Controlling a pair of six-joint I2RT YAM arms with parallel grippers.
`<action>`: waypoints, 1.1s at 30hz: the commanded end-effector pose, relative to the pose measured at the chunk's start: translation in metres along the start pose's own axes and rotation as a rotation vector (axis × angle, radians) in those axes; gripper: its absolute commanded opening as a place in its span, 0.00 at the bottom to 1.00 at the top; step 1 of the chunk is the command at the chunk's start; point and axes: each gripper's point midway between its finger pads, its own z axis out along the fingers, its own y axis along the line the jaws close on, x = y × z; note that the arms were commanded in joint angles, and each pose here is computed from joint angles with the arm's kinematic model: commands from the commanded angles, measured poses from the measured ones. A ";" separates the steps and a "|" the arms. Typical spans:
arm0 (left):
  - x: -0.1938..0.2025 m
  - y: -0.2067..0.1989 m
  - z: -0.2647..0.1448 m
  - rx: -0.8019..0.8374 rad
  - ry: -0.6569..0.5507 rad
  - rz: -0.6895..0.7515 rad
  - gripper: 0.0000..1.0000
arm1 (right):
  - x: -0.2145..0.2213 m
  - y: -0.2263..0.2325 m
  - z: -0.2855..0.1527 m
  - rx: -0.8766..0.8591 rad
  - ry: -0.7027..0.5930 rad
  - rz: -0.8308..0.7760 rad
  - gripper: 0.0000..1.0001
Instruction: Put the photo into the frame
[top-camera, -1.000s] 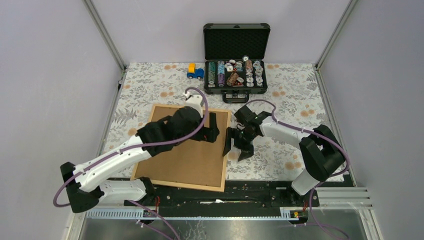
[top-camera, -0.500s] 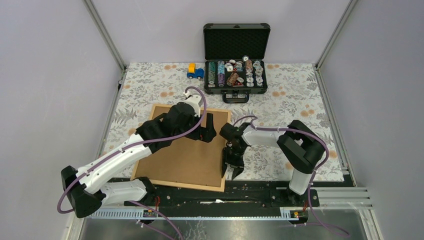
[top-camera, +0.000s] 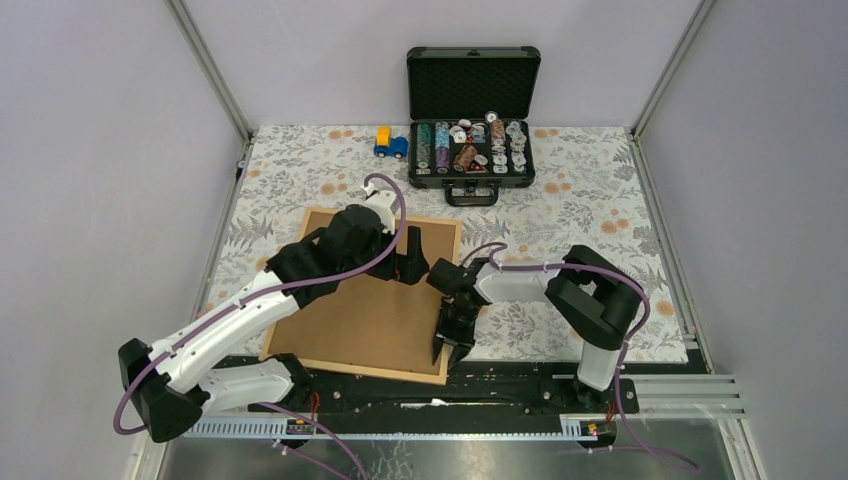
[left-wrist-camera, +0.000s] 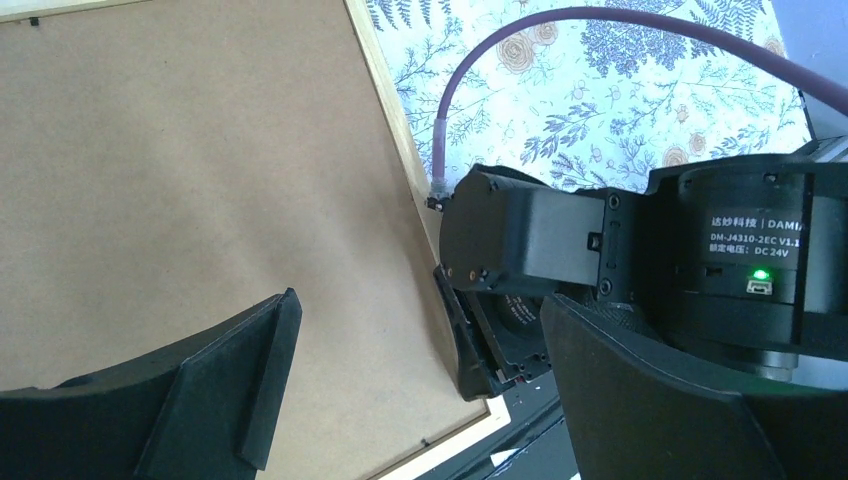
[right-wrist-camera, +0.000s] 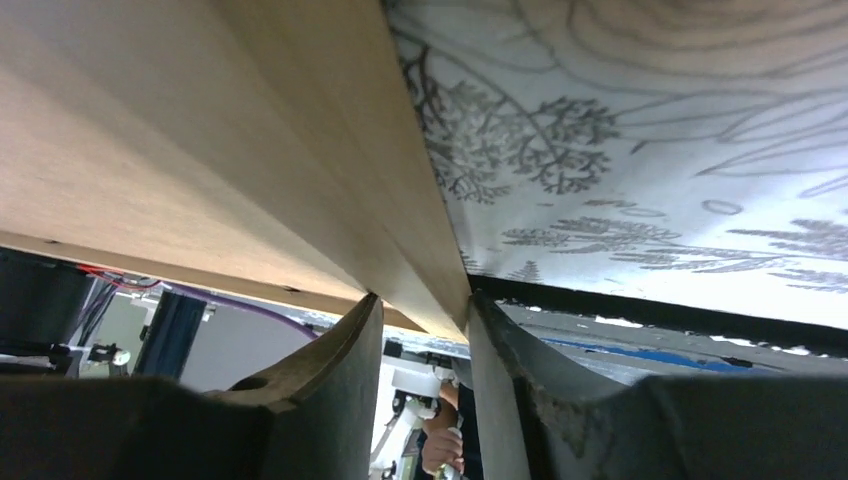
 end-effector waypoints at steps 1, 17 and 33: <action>-0.012 -0.008 -0.006 0.059 -0.061 0.018 0.98 | -0.008 -0.016 0.019 0.065 -0.085 0.062 0.28; 0.015 -0.071 -0.026 0.417 0.001 0.297 0.99 | -0.032 0.036 -0.112 -0.012 -0.101 -0.062 0.00; 0.109 -0.073 0.028 0.061 -0.144 1.147 0.99 | -0.050 0.027 -0.138 -0.147 0.030 -0.009 0.00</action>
